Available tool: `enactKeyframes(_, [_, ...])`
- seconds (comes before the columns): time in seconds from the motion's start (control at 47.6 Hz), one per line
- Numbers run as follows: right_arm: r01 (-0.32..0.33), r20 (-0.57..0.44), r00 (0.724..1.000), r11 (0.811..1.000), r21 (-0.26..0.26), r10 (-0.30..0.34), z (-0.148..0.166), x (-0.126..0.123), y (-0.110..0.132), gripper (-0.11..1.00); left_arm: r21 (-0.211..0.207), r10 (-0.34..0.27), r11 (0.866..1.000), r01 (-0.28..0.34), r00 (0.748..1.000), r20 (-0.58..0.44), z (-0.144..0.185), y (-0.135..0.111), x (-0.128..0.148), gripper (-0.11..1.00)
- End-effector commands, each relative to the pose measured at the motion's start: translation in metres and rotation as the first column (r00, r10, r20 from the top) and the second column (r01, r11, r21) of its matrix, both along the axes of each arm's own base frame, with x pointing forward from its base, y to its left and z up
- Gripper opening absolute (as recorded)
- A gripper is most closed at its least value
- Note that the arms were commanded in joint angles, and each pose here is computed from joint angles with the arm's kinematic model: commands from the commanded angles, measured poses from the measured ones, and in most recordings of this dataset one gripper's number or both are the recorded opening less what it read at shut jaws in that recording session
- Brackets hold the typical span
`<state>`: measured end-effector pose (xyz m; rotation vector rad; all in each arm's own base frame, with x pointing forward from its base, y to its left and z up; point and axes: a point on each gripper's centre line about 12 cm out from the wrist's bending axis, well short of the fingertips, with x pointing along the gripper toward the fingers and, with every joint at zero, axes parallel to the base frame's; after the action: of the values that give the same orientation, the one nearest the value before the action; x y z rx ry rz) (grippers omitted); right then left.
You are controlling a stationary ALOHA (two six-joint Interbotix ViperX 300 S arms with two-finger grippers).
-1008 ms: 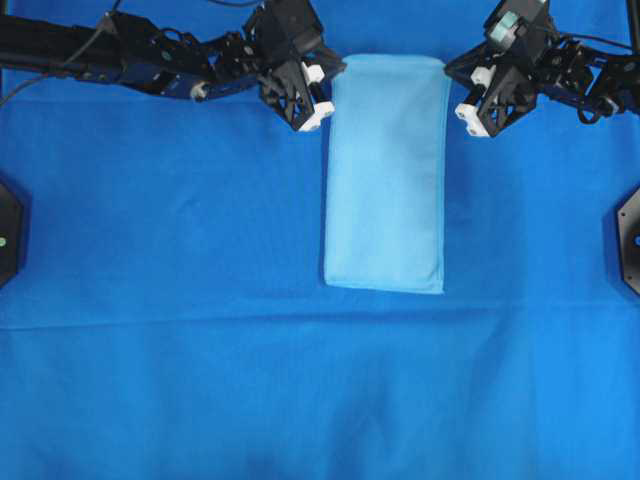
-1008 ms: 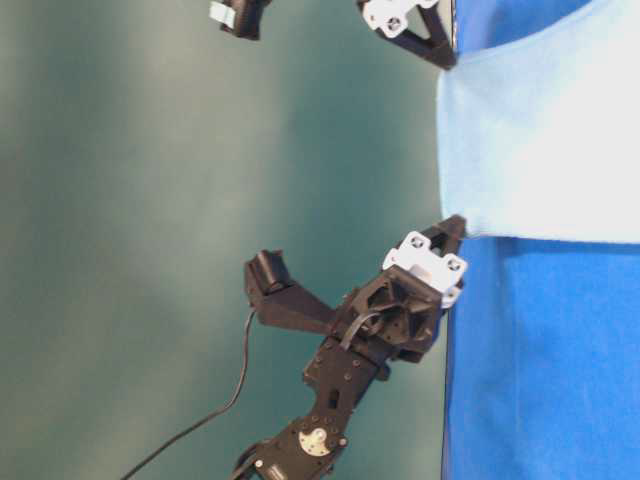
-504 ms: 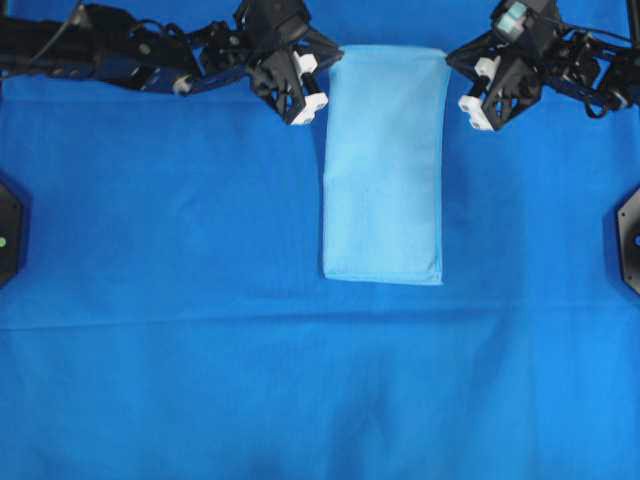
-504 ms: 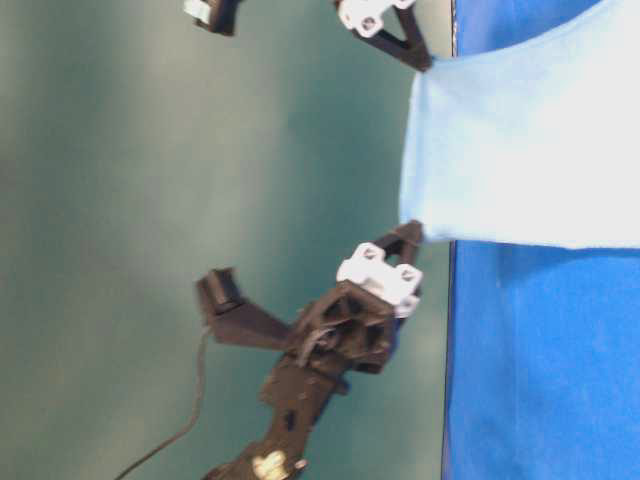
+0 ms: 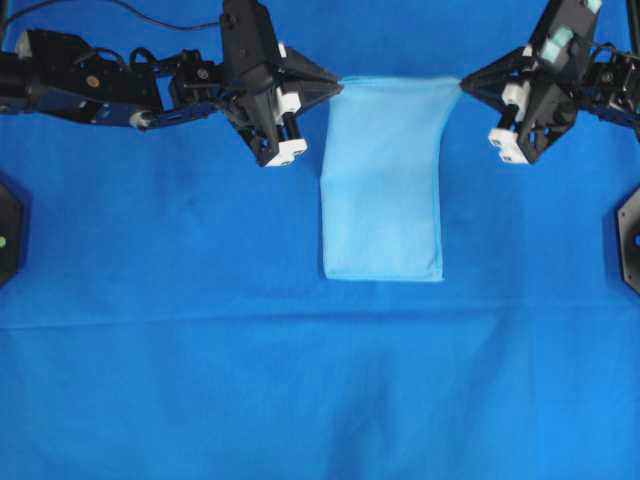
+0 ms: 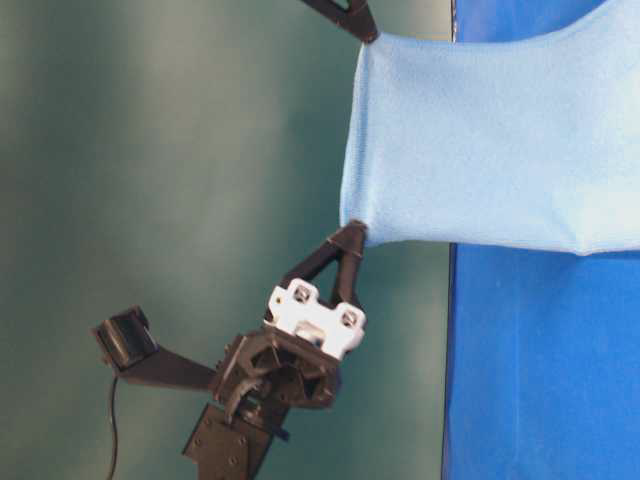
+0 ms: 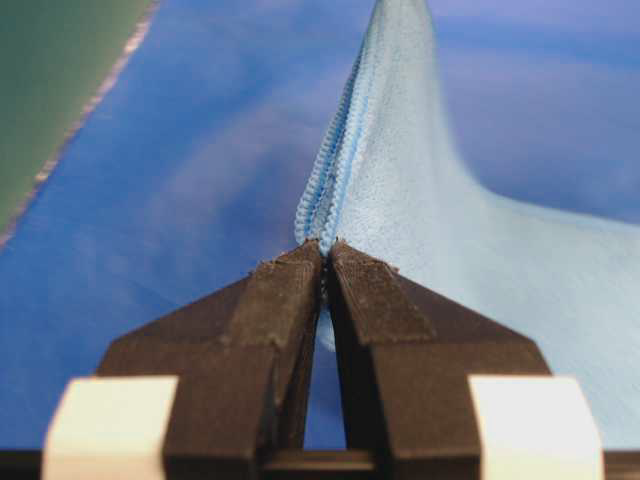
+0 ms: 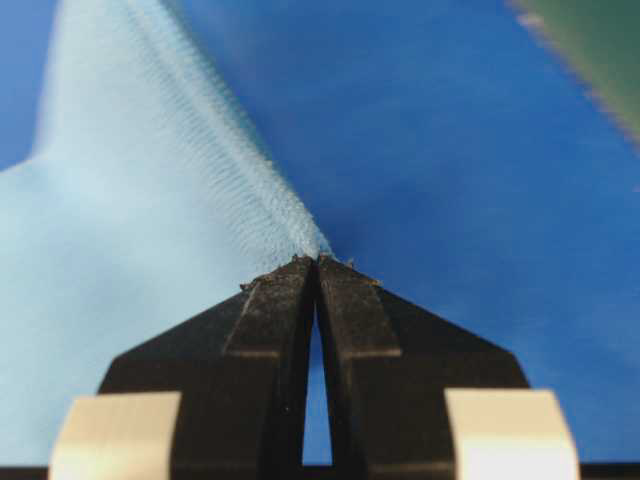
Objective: Fold a vertical towel.
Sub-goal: 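Carry the held corners toward the near edge, folding the towel in half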
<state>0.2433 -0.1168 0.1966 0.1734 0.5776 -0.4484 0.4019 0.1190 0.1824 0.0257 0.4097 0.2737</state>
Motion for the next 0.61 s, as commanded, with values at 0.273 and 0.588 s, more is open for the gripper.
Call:
enactKeyframes(0.273, [-0.144, -0.011, 0.989, 0.987, 0.075, 0.145, -0.006, 0.016, 0.049, 0.02, 0.021, -0.134, 0.991, 0.134, 0.991, -0.013, 0.000, -0.053, -0.003, 0.03])
enactKeyframes(0.588, [-0.187, -0.098, 0.974, 0.968, 0.166, 0.205, -0.038, 0.030, 0.074, 0.02, -0.007, -0.215, 0.977, 0.215, 0.973, -0.079, -0.032, -0.088, -0.002, 0.03])
